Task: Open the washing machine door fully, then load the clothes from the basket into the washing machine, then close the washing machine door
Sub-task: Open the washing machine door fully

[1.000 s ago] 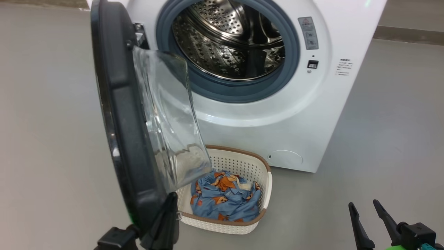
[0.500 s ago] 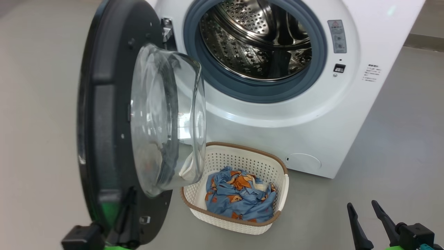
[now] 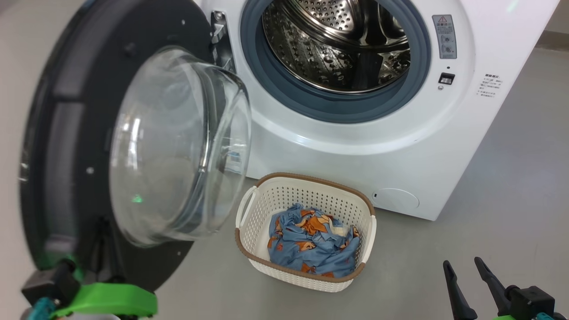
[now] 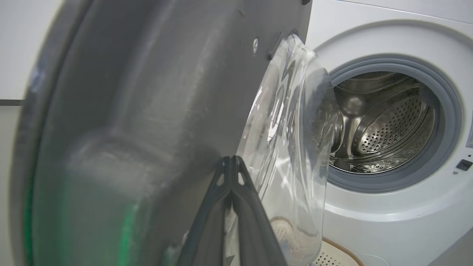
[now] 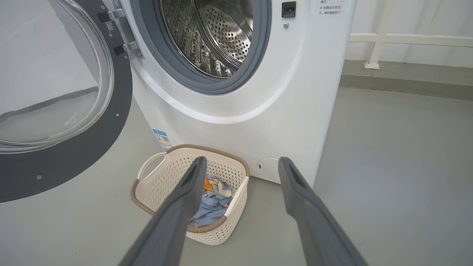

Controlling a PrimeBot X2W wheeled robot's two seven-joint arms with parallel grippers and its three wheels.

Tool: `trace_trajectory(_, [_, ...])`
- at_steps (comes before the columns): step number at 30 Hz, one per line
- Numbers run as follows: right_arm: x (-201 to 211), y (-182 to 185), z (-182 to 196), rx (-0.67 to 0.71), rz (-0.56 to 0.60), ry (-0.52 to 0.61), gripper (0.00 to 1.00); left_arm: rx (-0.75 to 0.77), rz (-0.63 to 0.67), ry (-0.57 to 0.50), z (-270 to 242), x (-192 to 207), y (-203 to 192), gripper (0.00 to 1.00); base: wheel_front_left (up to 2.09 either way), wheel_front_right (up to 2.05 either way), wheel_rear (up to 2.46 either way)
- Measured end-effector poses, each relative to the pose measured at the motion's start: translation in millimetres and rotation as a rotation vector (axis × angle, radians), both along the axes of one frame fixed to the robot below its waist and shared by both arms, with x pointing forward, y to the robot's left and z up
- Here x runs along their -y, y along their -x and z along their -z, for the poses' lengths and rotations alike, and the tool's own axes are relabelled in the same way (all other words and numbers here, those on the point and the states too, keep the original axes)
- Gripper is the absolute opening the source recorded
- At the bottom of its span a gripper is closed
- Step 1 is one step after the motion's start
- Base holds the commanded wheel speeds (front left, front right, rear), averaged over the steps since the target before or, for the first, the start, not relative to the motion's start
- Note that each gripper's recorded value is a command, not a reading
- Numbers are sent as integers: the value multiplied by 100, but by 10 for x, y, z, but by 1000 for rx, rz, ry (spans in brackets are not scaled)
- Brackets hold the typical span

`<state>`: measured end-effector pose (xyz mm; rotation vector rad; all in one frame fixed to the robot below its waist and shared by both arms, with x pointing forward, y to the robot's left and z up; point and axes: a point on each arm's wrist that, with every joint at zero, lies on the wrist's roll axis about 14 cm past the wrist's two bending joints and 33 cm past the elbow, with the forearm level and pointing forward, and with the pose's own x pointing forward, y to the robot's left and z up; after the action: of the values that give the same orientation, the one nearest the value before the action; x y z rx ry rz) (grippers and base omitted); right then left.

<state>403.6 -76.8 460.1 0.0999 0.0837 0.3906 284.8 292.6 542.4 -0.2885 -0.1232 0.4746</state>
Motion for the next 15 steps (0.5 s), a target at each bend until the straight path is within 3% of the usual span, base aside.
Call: trace_trajectory(15, [90, 12, 74, -18, 12, 17, 100, -41, -220, -3, 248, -780, -106, 0, 0, 0, 0])
